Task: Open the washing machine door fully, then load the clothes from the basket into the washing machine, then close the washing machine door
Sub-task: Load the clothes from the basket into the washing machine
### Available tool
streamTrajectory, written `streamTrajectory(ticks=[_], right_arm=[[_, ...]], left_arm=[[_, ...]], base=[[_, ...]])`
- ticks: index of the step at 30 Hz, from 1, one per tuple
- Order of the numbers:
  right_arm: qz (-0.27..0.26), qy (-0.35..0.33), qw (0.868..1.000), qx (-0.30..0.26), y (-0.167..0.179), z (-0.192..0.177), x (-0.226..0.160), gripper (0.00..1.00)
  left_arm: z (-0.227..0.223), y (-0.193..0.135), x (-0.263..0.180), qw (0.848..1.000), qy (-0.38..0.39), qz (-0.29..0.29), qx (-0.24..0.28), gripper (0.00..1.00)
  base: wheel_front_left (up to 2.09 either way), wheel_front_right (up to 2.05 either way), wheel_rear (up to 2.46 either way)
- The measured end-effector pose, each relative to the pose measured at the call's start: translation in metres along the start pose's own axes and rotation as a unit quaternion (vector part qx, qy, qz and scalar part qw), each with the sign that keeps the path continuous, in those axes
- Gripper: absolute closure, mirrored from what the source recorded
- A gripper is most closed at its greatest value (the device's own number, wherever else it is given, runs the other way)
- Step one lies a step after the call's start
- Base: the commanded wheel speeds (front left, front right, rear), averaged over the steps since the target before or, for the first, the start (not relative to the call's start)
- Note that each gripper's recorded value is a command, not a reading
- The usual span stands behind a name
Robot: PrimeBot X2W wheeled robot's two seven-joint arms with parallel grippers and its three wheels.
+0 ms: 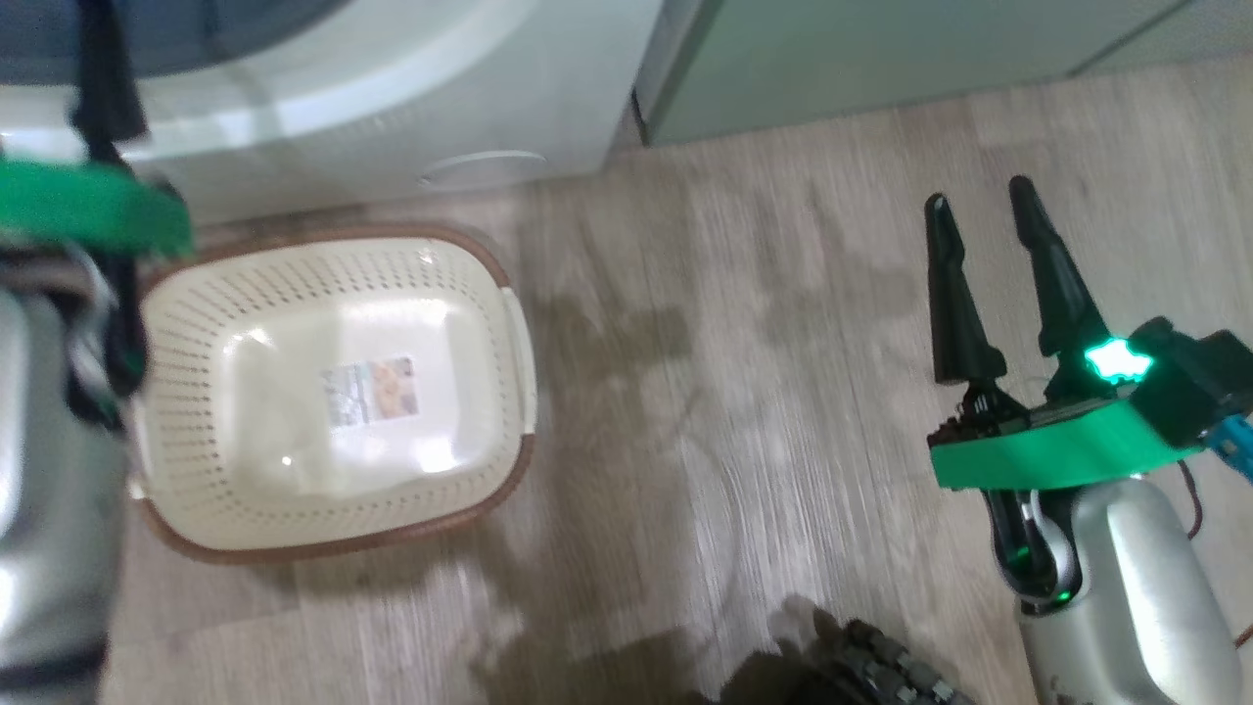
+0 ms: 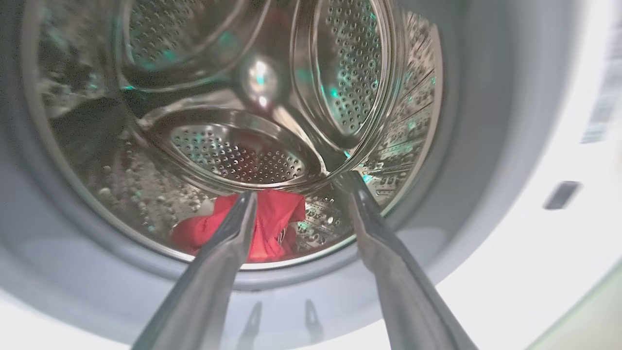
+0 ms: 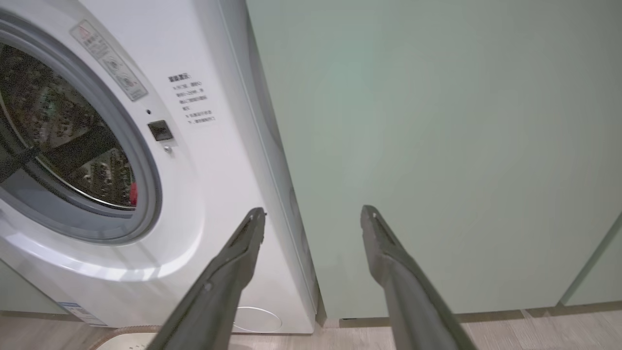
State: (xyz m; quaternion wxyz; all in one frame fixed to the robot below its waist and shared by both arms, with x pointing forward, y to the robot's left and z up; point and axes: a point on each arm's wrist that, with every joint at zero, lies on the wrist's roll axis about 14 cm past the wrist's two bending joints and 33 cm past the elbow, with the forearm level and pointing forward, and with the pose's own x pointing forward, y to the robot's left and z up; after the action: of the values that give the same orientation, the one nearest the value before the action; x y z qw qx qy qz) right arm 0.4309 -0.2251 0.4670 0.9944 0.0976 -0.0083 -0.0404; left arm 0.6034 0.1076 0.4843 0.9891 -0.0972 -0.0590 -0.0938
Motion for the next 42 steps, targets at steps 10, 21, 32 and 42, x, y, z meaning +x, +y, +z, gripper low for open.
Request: streamTrajectory(ticks=[10, 21, 32, 42], right_arm=[[0.028, -0.012, 1.000, 0.006, 0.022, 0.016, -0.024, 0.00], [0.029, -0.016, 0.999, -0.001, 0.023, 0.026, -0.058, 0.00], [0.029, -0.021, 0.999, -0.009, 0.022, 0.040, -0.088, 0.00], [0.034, -0.023, 0.999, -0.015, 0.025, 0.045, -0.091, 0.00]], left_arm=[[0.046, -0.011, -0.102, 0.999, -0.014, 0.021, 0.022, 0.00], [0.065, -0.021, -0.174, 0.999, -0.001, 0.040, 0.025, 0.00], [0.075, -0.028, -0.214, 0.998, -0.001, 0.033, 0.044, 0.00], [0.071, -0.028, -0.219, 0.999, 0.004, 0.032, 0.042, 0.00]], base=[[0.00, 0.00, 0.00], [0.00, 0.00, 0.00], [0.00, 0.00, 0.00], [0.00, 0.00, 0.00]])
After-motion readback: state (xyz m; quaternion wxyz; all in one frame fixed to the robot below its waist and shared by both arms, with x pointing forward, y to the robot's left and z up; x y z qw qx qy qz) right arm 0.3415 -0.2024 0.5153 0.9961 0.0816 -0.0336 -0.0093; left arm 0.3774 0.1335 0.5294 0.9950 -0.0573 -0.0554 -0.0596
